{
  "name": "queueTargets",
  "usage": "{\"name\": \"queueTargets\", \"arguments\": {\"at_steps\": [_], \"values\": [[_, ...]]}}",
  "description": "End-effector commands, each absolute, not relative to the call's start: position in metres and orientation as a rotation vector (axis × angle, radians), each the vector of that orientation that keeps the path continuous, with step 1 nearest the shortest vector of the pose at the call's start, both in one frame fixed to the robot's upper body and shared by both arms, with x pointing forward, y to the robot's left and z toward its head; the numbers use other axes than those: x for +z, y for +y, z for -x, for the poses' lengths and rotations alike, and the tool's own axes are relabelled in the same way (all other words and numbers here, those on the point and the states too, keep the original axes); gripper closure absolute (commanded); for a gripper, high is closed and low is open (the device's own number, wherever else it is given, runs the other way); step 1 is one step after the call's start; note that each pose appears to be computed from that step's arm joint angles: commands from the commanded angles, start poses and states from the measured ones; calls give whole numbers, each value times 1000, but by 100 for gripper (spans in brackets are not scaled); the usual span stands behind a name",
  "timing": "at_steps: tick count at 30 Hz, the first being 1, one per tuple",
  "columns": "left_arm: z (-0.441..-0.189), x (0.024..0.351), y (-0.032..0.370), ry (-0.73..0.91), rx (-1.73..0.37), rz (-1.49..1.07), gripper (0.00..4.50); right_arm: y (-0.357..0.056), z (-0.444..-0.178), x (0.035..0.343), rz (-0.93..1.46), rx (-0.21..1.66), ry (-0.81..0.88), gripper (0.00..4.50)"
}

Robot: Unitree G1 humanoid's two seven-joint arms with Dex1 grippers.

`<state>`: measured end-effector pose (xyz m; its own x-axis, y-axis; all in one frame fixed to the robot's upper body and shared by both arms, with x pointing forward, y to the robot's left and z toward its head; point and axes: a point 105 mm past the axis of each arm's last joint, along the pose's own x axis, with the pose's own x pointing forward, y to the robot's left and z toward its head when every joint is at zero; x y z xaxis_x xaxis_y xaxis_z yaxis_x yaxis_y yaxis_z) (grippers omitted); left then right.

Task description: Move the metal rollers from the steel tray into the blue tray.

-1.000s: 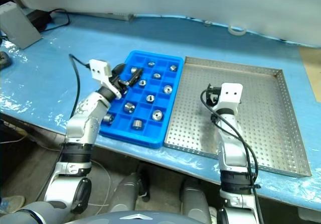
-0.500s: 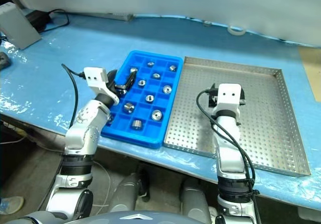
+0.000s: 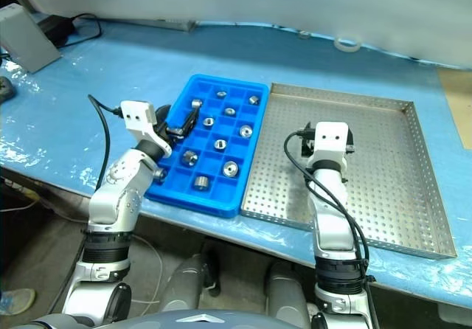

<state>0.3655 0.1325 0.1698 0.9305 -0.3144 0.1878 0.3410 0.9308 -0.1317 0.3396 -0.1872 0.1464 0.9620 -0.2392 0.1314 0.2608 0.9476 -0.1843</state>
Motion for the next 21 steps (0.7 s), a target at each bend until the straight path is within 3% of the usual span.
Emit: {"name": "queueTargets", "arguments": {"at_steps": [1,21], "values": [[-362,183,133,-211,-336,159,0,-186,-340,160,202,-252,-167,51],[-380,189,120,-256,-341,207,0,-205,-350,176,267,-272,-210,51]]}}
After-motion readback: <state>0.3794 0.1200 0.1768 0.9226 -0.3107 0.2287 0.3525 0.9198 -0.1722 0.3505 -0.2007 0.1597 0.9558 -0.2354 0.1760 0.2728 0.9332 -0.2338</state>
